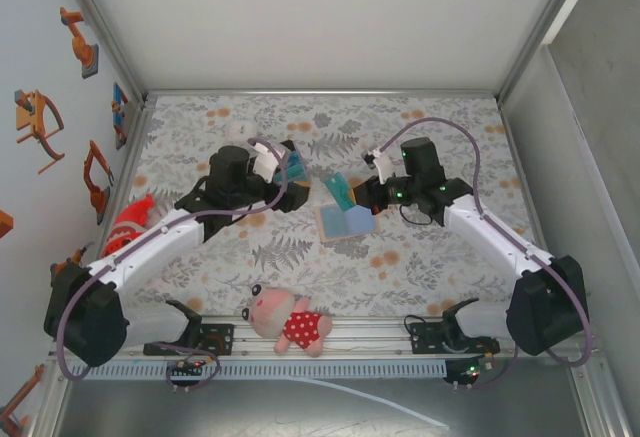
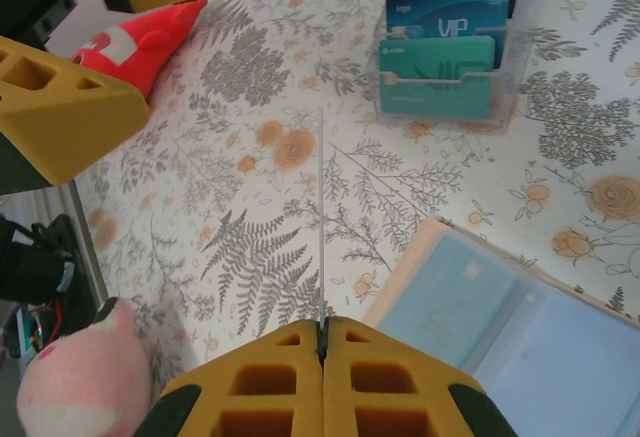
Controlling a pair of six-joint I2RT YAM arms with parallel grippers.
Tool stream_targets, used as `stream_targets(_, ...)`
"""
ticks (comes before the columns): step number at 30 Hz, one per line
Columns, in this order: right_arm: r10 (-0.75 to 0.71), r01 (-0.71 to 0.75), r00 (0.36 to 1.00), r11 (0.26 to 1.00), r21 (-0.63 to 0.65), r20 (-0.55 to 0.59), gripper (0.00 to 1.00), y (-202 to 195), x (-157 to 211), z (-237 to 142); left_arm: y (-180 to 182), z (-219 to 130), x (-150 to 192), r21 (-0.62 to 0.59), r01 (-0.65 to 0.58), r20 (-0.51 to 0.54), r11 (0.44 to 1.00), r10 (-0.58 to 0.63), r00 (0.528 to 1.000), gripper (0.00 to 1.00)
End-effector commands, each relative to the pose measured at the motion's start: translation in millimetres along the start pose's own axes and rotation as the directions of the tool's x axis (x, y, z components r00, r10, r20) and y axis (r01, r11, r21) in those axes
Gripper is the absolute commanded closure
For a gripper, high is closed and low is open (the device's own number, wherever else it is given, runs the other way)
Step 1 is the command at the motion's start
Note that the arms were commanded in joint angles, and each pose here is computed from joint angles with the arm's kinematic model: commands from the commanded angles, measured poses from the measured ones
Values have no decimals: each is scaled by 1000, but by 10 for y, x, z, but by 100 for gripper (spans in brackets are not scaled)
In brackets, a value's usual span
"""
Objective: Take the credit cards out of the card holder
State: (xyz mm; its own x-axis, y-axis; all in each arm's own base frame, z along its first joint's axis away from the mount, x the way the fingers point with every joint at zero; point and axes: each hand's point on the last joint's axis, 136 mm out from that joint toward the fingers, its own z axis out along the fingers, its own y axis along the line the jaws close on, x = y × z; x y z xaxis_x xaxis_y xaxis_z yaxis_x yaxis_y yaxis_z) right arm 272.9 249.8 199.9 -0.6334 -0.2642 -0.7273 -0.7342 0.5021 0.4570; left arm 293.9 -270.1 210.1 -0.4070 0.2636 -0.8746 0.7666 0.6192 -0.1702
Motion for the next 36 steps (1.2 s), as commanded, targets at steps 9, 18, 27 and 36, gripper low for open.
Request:
stream_targets(9, -87, 70, 992, 982, -173, -89, 100, 346, 65, 9, -627, 90, -17, 399, -101, -102, 911, 154, 983, 17)
stream_targets(18, -118, 90, 988, 961, -261, -95, 100, 509, 32, -7, -844, 237, 154, 508, -78, -194, 858, 203, 960, 35)
stream_targets(27, -123, 99, 989, 966, -240, -86, 100, 469, 27, 12, -954, 231, 182, 544, -74, -202, 836, 216, 955, 100)
stream_targets(36, -125, 125, 992, 979, -158, 9, 66, 392, -125, -16, -935, 126, 40, 497, -90, -133, 863, 179, 975, 100)
